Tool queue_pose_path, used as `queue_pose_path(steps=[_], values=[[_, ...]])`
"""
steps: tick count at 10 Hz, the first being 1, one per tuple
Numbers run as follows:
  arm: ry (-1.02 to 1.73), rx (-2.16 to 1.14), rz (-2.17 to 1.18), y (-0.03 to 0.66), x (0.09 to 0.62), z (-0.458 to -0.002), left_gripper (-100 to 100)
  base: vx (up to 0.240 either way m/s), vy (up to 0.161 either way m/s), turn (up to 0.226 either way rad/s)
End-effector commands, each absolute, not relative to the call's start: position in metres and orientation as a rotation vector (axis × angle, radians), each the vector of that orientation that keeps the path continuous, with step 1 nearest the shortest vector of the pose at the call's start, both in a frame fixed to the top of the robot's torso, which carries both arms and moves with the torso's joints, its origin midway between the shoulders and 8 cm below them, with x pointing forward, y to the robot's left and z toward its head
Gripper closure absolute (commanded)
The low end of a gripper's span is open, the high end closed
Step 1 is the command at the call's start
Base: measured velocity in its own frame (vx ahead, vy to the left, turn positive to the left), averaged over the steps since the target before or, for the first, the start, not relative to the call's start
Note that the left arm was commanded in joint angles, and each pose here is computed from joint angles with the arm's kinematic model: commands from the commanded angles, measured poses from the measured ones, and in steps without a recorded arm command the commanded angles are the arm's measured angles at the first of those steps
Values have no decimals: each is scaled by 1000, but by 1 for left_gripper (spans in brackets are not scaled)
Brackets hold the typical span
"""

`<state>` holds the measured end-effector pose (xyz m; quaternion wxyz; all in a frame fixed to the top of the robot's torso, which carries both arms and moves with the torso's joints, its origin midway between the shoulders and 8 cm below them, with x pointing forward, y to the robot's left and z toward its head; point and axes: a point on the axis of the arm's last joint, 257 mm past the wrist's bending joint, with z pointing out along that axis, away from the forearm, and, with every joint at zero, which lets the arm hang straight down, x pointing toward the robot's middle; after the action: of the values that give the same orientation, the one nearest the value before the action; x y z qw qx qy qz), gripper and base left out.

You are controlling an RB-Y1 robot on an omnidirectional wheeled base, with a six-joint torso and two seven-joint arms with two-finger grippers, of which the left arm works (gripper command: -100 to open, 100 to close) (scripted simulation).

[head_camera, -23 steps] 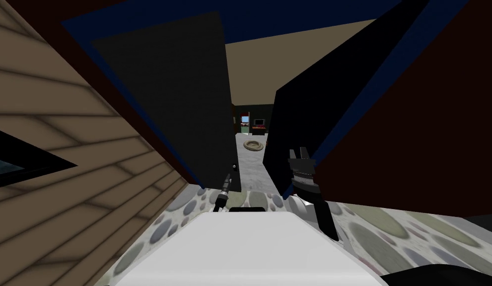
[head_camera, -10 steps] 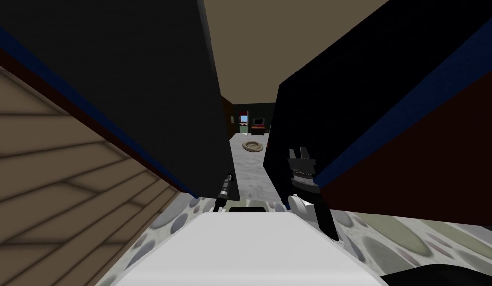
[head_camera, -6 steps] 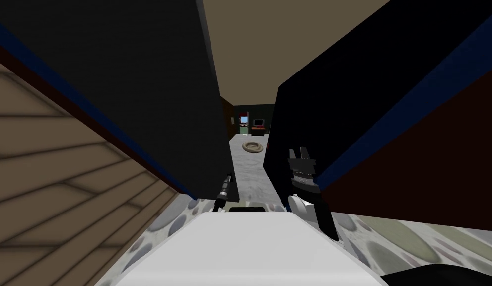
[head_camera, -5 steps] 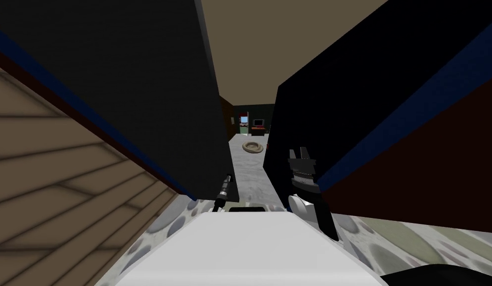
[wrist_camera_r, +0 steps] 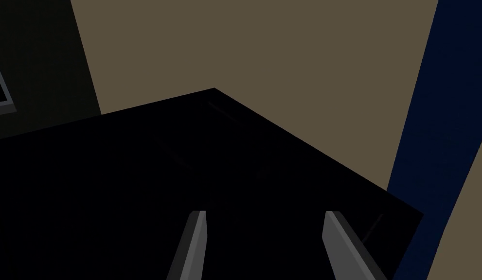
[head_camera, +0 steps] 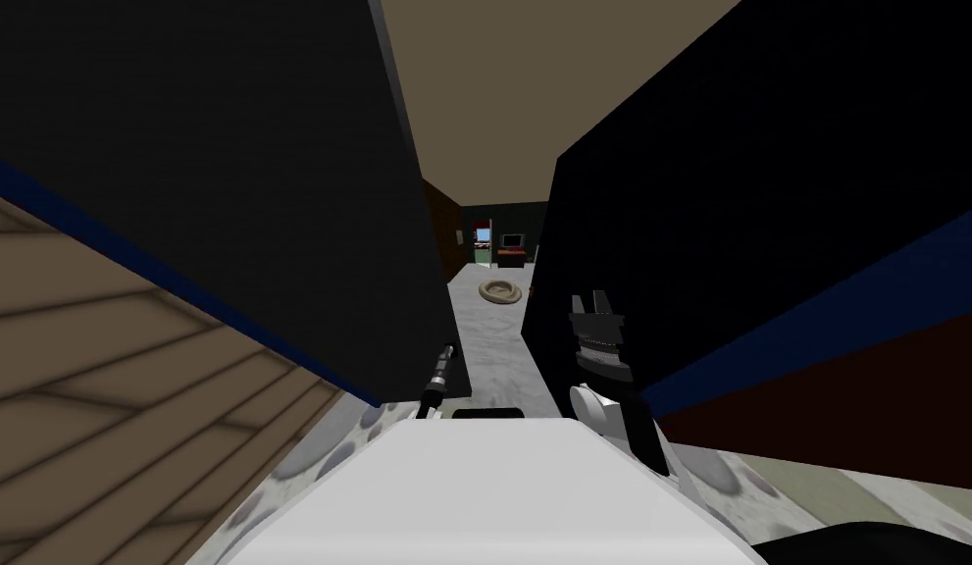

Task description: Push the door open

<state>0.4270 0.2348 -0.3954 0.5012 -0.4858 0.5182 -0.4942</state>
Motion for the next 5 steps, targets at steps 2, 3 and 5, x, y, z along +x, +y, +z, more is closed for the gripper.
queue_pose_path(steps=[2,3,5], values=[[1217,-1178,-1146,269,430,-391,100,190,-67,72],[1212,-1180,-1140,273,430,-391,100,173,-43,86],[1208,-1188,-1141,273,426,-390,-100,44,-58,71]])
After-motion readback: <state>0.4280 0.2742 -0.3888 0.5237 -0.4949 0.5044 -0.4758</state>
